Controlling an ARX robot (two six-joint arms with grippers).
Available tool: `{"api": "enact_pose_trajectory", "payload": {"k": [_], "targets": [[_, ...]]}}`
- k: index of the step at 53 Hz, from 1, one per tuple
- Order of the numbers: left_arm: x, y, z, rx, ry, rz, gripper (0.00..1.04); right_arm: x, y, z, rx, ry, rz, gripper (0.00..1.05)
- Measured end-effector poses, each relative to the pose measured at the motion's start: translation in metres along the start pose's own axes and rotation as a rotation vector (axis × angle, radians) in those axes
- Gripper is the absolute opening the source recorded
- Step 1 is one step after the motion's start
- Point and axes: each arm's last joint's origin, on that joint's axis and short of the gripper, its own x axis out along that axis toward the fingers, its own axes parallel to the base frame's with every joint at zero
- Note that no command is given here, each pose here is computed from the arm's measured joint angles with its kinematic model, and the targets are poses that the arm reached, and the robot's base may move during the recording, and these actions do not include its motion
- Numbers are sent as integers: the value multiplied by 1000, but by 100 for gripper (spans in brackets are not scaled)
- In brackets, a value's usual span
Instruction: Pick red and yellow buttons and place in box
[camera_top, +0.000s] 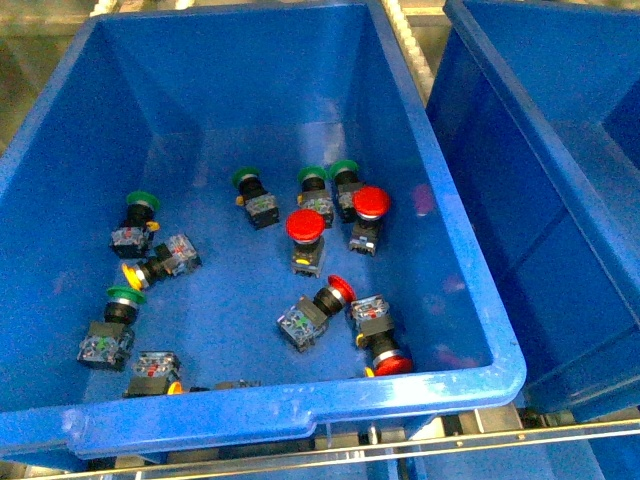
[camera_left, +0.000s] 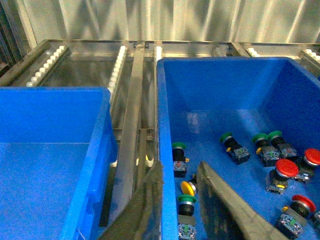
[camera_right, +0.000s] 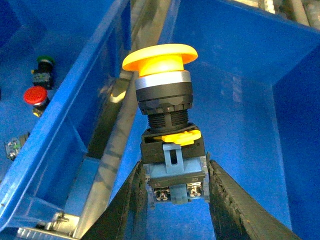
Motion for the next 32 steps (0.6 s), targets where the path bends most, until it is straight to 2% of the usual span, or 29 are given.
{"api": "enact_pose_trajectory", "payload": {"k": [2, 3, 6, 15, 32], "targets": [[-1, 4, 0, 1, -3, -27, 3, -2, 1, -3, 4, 8, 2, 27], [-1, 7, -1, 3, -5, -22, 2, -4, 2, -4, 7, 12, 4, 27], [-2, 11, -2, 4, -4, 11, 2, -6, 2, -4, 9, 8, 19, 27], [-12, 11, -11, 5, 12, 10, 2, -11, -2, -6, 22, 9, 27, 27], [-14, 12, -10, 5, -6, 13, 2, -15, -11, -9, 40, 13, 14, 27]]}}
